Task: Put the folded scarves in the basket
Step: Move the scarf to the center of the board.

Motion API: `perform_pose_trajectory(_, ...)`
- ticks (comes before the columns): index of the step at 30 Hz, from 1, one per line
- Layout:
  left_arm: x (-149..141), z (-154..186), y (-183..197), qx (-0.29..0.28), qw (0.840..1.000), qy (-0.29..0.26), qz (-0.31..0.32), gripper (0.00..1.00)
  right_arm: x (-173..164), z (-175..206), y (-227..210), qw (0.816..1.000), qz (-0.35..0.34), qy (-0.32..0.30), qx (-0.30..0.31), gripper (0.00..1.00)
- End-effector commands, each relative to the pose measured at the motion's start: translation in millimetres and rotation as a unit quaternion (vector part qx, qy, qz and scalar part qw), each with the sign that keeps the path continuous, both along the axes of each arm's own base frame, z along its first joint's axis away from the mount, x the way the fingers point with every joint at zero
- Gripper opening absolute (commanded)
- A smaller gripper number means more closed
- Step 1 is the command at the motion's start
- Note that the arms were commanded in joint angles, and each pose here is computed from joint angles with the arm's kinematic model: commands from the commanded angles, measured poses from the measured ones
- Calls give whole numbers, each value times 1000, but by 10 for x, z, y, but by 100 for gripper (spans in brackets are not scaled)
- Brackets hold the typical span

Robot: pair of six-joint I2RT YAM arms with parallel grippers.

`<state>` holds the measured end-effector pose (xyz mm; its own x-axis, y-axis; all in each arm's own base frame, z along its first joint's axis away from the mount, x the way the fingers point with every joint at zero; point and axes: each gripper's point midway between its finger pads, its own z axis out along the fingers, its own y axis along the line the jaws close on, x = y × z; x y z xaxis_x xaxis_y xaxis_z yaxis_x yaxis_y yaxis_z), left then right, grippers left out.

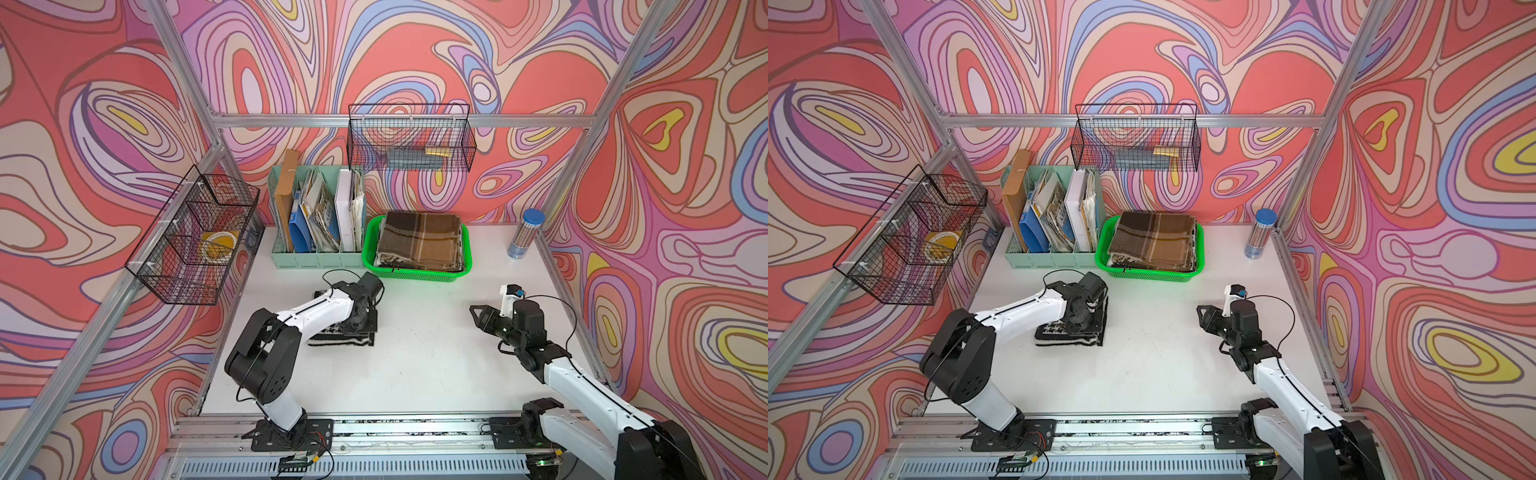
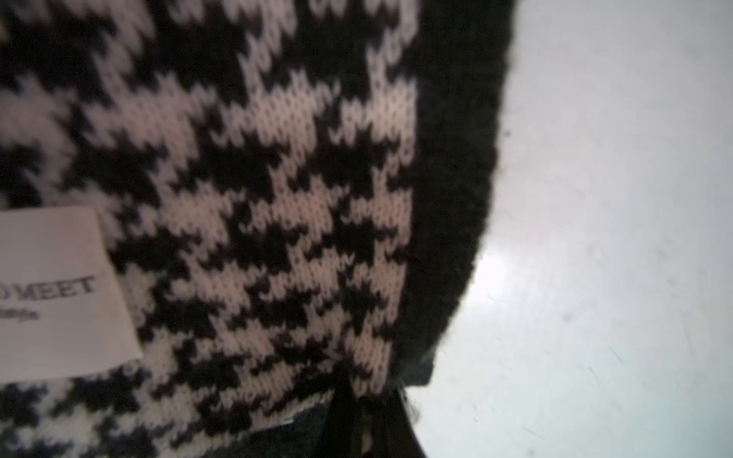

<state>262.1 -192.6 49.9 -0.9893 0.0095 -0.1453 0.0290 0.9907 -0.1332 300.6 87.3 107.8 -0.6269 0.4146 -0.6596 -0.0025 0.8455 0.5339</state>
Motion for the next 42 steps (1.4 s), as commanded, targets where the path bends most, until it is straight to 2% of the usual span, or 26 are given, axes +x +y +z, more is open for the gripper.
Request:
perform_pose_trajectory(1,-151,230,-557,-86,996,-14,-2,0,45,46,-3,1000,-2,-4,1,53)
perform_pose_trajectory(4,-294,339,-939,-124,992,-24,-20,0,47,47,-3,1000,-3,-4,2,53)
perform_pose_trajectory(8,-501,344,-1409,-146,988,-21,-49,0,48,39,4,1000,-1,-2,3,53)
perform_pose_trajectory(12,-636,222,-1678,-151,986,-2,-65,0,51,30,8,1000,0,1,3,54)
perform_pose_trajectory(14,-660,235,-1787,-164,984,2,-73,5,47,24,9,1000,0,2,4,54)
perform_pose_trajectory(17,-664,390,-1922,-190,978,-3,-81,18,52,24,15,1000,1,3,4,54)
perform_pose_trajectory(18,-646,466,-1939,-194,977,-10,-83,32,55,19,16,1000,2,3,4,54)
perform_pose_trajectory(20,-608,635,-1964,-203,975,-25,-89,49,57,2,31,1000,5,7,6,54)
perform_pose_trajectory(22,-580,830,-1971,-208,972,-41,-99,72,64,-7,76,1000,17,10,10,58)
perform_pose_trajectory(24,-529,984,-1918,-202,972,-66,-102,84,67,-27,127,999,31,15,16,61)
perform_pose_trajectory(26,-445,1077,-1772,-176,974,-104,-103,87,65,-49,195,998,49,21,25,63)
perform_pose_trajectory(28,-328,1082,-1465,-126,980,-136,-77,90,56,-63,273,997,68,24,39,64)
perform_pose_trajectory(31,-200,981,-989,-95,983,-157,-26,92,29,-49,431,992,104,22,66,67)
perform_pose_trajectory(34,-125,840,-510,-103,980,-167,40,93,-2,-24,604,988,138,18,72,71)
perform_pose_trajectory(37,-140,640,-187,-123,974,-171,88,94,-68,-30,839,982,178,16,55,72)
perform_pose_trajectory(42,-243,333,-77,-156,969,-151,115,94,-215,-178,1133,974,223,41,21,72)
